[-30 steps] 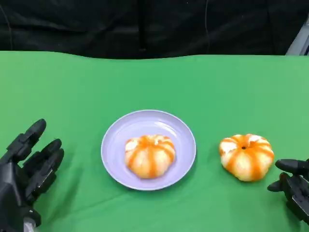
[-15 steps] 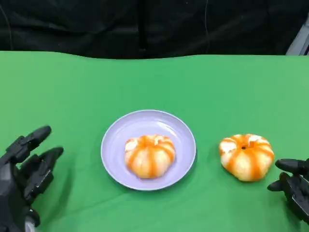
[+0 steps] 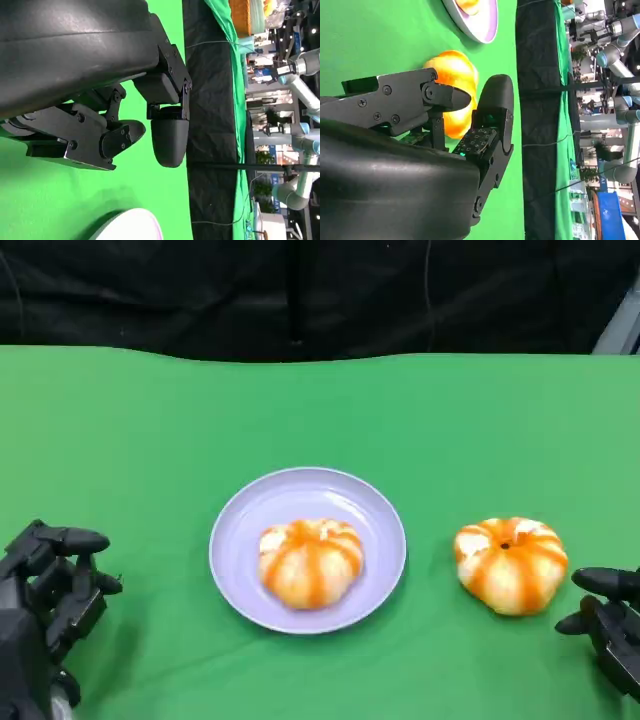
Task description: Grasp the bread from the table and place it into the plate.
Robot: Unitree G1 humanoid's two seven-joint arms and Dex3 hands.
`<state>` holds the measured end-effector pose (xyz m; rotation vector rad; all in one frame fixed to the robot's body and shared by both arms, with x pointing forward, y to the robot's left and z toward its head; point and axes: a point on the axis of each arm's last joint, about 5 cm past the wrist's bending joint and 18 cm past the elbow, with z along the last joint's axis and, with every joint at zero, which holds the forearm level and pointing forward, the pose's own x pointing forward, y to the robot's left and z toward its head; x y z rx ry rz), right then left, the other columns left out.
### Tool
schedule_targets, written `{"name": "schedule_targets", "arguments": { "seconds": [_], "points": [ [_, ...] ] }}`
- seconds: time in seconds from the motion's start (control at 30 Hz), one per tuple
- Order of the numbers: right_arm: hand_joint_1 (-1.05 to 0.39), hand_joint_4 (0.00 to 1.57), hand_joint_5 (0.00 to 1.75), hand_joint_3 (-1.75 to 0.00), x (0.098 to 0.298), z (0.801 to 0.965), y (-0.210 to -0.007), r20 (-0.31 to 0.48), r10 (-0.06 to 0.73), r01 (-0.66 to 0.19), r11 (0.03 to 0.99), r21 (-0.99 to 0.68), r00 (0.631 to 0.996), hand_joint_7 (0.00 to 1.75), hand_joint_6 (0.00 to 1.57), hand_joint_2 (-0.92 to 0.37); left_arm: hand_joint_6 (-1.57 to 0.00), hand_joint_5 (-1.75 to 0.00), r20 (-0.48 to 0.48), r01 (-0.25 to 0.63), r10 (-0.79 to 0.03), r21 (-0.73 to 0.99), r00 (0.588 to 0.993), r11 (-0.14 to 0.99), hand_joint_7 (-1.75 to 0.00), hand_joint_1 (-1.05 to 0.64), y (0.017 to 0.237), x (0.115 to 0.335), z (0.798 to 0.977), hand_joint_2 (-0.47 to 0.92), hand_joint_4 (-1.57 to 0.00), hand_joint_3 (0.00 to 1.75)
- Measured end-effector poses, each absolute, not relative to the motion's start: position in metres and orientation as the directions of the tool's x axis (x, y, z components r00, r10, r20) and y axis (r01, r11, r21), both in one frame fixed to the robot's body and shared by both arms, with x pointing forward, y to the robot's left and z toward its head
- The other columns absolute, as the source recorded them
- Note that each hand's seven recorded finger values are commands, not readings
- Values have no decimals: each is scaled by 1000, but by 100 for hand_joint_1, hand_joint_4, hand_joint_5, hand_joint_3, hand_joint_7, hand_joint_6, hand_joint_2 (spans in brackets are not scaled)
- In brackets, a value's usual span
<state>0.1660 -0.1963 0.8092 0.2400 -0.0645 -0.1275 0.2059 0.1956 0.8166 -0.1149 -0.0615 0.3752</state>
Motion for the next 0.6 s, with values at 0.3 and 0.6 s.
{"name": "schedule_targets", "arguments": {
  "seconds": [0.3,0.6],
  "points": [
    [-2,63,136,-43,166,809,-196,48,-134,118,963,241,990,80,81,-92,-82,-155,39,-362,369,-123,929,924,-131,0,196,206,817,76,-82,74],
    [-3,65,137,-43,166,810,-199,48,-143,129,964,232,989,81,81,-92,-85,-156,41,-365,373,-128,927,922,-130,3,196,206,817,77,-83,75]
  ]
}}
